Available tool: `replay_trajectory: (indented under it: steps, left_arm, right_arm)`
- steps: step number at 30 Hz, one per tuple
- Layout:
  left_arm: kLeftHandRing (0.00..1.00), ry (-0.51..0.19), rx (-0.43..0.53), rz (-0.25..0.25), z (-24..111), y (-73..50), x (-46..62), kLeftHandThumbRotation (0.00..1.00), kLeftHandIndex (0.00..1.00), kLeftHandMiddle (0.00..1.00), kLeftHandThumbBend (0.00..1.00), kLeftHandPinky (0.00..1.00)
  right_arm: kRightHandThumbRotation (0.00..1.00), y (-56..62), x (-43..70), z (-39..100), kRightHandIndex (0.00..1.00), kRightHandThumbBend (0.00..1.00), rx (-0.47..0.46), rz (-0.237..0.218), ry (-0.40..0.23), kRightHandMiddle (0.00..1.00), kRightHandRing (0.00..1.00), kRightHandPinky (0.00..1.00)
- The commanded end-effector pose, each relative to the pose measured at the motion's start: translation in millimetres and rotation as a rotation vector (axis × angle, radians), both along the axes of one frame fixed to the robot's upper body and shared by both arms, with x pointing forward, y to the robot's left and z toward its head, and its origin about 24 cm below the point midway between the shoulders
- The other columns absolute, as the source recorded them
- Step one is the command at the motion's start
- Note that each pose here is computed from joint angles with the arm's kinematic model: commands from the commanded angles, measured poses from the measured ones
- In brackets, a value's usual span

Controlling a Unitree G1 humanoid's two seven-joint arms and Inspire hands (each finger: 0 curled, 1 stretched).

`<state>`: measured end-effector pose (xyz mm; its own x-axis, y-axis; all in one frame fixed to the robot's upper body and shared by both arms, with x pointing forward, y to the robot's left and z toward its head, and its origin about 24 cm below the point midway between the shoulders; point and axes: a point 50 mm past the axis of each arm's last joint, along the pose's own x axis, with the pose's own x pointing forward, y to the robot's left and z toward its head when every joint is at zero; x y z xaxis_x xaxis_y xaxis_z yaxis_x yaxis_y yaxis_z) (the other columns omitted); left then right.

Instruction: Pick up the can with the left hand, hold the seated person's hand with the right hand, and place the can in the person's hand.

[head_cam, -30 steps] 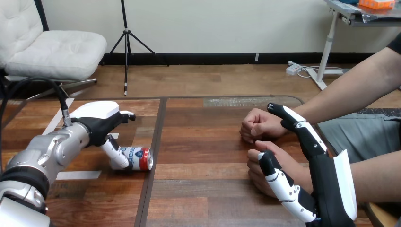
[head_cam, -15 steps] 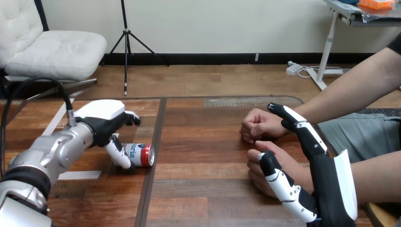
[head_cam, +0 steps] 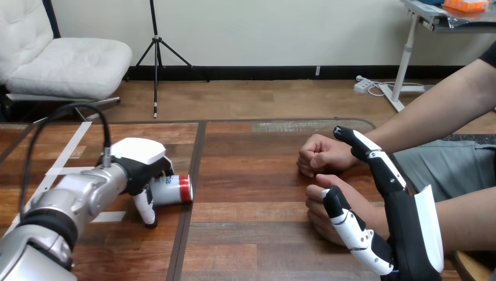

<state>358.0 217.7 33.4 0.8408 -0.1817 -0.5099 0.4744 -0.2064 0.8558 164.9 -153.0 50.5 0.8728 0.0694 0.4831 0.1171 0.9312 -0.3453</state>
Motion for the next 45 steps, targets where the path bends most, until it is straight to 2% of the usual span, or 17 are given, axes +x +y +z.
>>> replay_trajectory:
  steps: [1,14,25,32,45]
  left_arm:
    - [0.66,-0.003,0.050,-0.059,1.5,-18.3,5.8,0.04,0.73,0.72,0.82,0.55]
    - [0.59,0.070,0.057,-0.063,-14.4,-25.7,-1.4,0.04,0.70,0.66,0.89,0.49]
    - [0.60,0.099,0.039,-0.045,-25.3,-25.3,-8.3,0.04,0.69,0.68,0.89,0.49]
    - [0.59,0.066,0.000,-0.031,-27.6,-22.4,-10.9,0.01,0.68,0.67,0.81,0.48]
    - [0.54,-0.053,-0.072,-0.004,-23.0,-17.6,-9.8,0.00,0.61,0.60,0.74,0.46]
  right_arm:
    - [0.73,2.8,9.4,18.5,0.83,0.54,0.003,0.018,-0.103,0.85,0.87,0.86]
    - [0.74,2.5,9.3,19.0,0.83,0.53,-0.001,0.019,-0.112,0.85,0.87,0.86]
    - [0.75,2.0,9.0,20.1,0.82,0.53,0.003,0.014,-0.124,0.84,0.87,0.85]
    - [0.75,-0.2,8.5,19.7,0.82,0.53,0.003,0.013,-0.127,0.84,0.87,0.85]
    - [0.75,-0.7,8.6,20.6,0.82,0.54,0.010,0.001,-0.133,0.84,0.86,0.84]
